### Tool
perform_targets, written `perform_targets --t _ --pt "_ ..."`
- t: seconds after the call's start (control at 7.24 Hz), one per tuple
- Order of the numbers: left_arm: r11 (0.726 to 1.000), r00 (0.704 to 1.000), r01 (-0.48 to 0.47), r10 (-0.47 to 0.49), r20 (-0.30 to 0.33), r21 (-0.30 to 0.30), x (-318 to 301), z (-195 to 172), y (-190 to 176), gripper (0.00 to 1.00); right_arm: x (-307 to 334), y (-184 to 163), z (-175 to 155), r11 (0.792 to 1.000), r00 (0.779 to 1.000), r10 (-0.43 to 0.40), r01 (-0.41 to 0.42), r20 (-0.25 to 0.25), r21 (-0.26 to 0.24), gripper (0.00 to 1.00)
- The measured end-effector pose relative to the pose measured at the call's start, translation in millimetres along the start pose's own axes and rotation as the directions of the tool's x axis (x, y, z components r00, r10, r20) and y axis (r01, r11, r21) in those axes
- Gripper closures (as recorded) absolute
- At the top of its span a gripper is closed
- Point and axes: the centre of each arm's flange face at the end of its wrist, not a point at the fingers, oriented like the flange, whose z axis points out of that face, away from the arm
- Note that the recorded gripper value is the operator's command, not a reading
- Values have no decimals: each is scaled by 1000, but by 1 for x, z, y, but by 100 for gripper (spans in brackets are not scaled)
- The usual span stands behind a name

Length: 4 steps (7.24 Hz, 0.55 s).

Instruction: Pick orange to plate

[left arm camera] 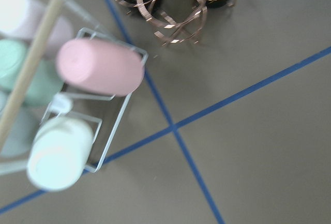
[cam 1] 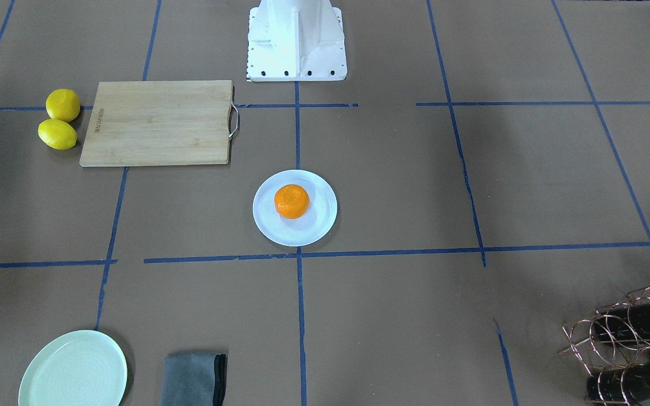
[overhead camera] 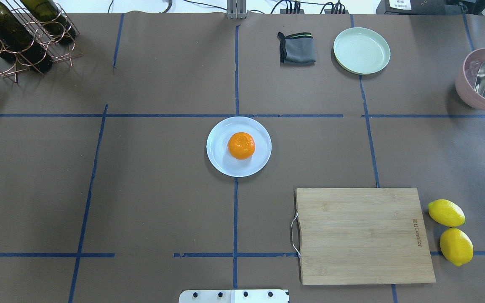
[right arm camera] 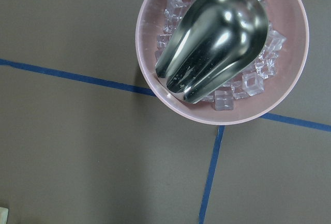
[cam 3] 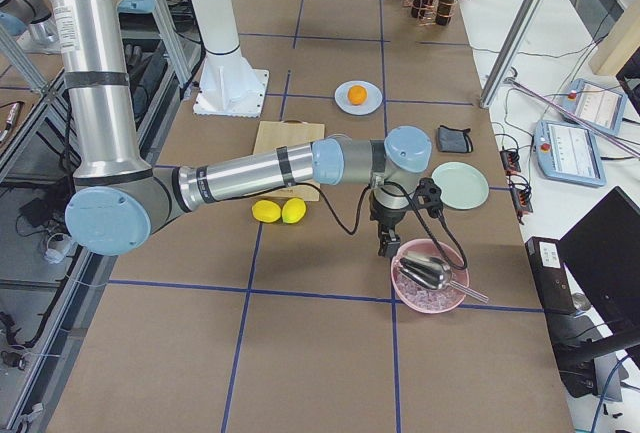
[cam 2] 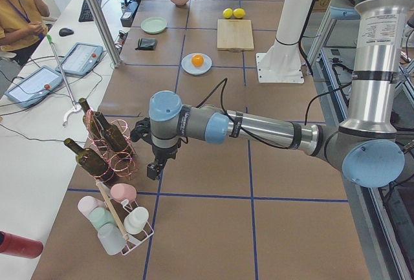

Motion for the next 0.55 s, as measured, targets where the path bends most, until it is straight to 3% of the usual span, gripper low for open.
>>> perform_targets --t 0.28,0.55 --pt "995 994 81 -84 -70 -50 -9 0 18 0 10 10 5 1000 1000 9 -8 13 -5 0" --pt "992 990 104 -110 -87 -65 -11 6 29 0 12 12 7 1000 1000 13 -13 14 -6 0"
